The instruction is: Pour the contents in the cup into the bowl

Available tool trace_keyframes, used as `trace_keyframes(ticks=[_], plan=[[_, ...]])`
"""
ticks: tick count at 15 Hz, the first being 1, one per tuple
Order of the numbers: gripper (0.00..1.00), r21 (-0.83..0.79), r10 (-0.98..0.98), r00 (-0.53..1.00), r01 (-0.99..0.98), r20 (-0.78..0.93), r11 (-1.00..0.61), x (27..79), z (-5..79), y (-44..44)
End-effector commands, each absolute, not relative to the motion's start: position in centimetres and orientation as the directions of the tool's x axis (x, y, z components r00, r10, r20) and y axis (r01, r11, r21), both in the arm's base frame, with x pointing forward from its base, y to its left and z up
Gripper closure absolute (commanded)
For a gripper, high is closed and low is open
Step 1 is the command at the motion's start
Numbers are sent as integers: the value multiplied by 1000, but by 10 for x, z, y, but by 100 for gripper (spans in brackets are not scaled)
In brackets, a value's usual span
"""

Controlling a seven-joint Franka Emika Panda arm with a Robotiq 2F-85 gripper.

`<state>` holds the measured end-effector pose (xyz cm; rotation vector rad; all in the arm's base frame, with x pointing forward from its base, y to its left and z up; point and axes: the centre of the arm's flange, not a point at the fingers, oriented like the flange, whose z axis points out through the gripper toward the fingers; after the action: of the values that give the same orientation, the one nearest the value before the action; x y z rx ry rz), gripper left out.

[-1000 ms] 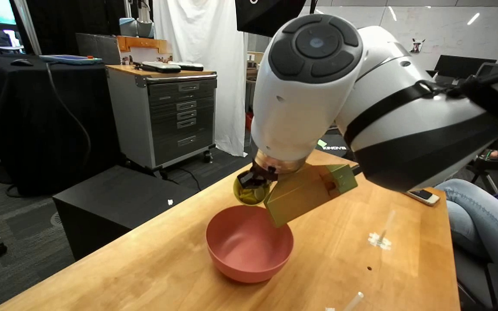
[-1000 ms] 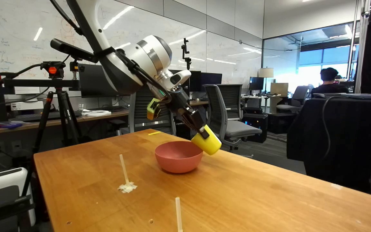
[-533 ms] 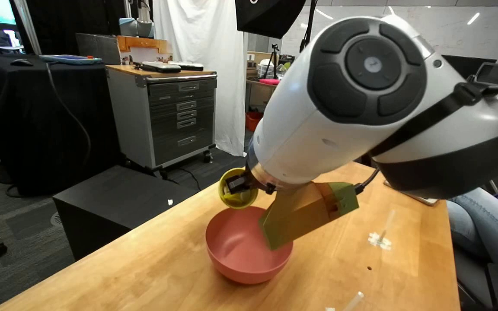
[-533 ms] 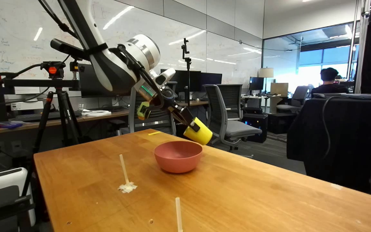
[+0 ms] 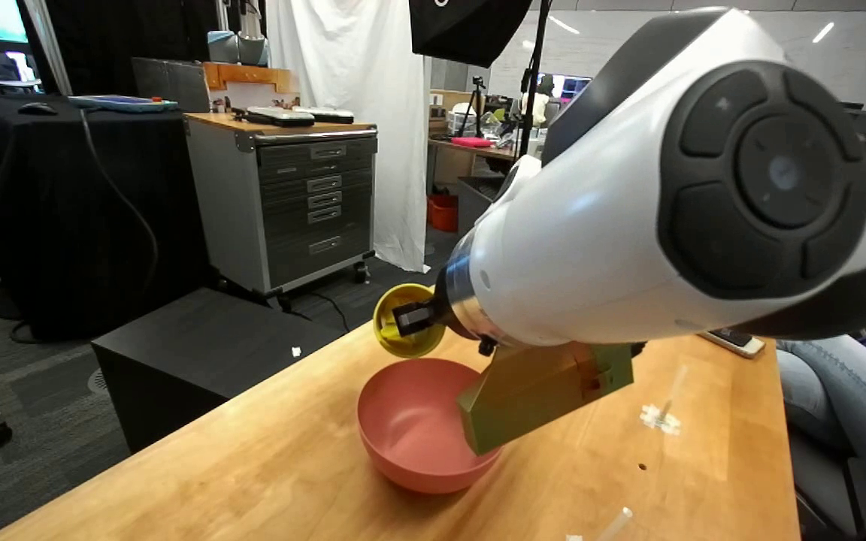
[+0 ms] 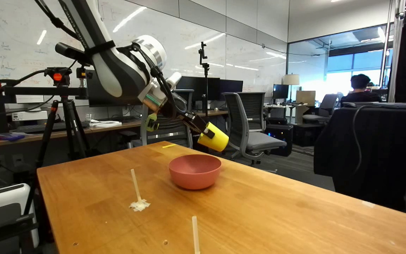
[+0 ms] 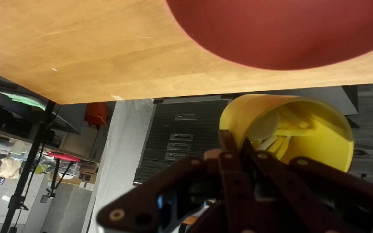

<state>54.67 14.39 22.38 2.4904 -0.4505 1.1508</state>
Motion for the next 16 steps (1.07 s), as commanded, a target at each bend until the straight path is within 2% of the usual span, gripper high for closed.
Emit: trace_keyframes(ticks=[1,16], plan=[[95,146,-143,555,-444,820,-884,532,232,134],[95,126,-60,440,-383,896,-915,509,190,113]])
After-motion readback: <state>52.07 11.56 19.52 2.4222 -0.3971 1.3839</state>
